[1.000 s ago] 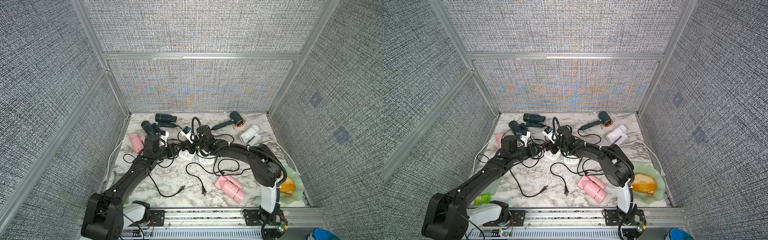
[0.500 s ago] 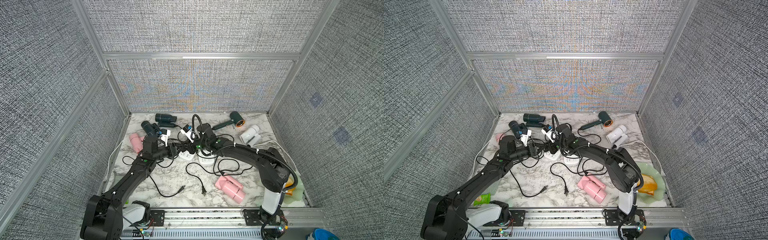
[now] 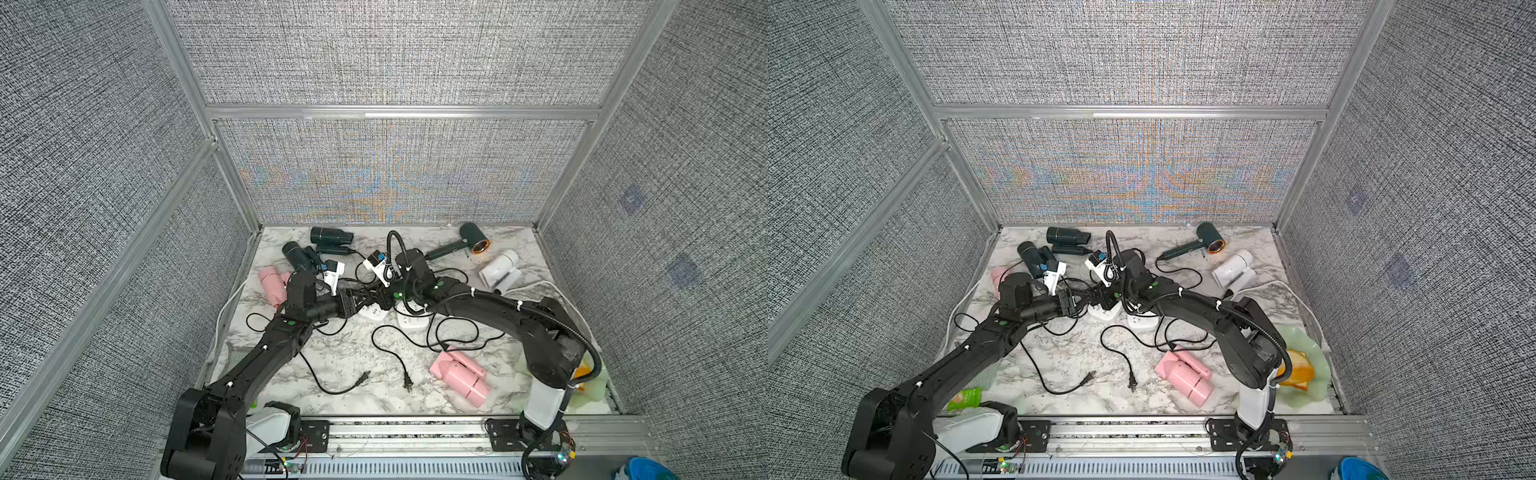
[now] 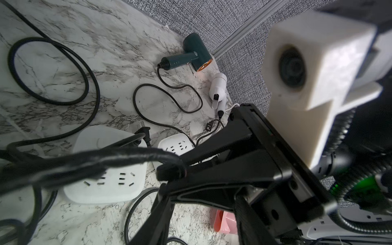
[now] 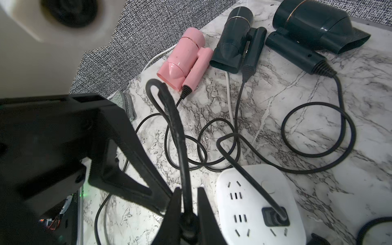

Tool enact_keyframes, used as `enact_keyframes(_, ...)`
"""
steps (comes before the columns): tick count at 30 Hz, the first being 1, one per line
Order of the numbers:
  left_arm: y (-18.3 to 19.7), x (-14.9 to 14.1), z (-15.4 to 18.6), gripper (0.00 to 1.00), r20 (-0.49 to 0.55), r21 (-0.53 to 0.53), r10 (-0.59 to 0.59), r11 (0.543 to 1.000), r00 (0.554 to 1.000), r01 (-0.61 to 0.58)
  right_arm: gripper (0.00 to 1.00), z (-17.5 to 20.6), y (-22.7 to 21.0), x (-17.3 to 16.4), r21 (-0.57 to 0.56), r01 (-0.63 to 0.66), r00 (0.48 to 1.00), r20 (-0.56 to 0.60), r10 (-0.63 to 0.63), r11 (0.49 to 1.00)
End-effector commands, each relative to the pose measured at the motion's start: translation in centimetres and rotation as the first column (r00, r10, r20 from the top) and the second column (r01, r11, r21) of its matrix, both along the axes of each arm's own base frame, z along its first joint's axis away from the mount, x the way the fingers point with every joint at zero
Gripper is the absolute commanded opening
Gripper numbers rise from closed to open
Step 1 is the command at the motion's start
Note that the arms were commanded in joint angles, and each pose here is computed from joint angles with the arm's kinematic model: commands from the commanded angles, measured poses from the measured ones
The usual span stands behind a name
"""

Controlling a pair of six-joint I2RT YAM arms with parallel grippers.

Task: Charge the blow dryers
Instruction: Pick up the plug from the center of the board.

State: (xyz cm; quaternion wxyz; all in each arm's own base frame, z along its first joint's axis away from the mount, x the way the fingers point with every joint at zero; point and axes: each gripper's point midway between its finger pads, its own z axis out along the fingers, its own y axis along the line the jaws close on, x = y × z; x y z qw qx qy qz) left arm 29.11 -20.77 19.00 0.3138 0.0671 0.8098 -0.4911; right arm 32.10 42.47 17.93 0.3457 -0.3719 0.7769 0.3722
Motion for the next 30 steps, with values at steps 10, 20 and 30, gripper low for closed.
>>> enact_keyframes(10,-0.7,0.0,0.9,0.52,0.035,-0.043,-0.044,0.998,0.998,0.045,0.06,1.3,0.3,-1.1,0.045,-0.023,1.000,0.009,0.023,0.999)
enact_keyframes(20,-0.7,0.0,1.7,0.52,0.054,-0.031,-0.054,0.998,0.997,0.056,0.06,1.7,0.2,-1.8,0.060,-0.050,0.999,0.010,0.049,0.997)
enact_keyframes(30,-0.9,0.8,1.8,0.47,0.052,-0.054,-0.036,0.998,0.998,0.039,0.06,1.9,-0.2,-2.9,0.062,-0.084,0.996,0.004,0.084,0.995)
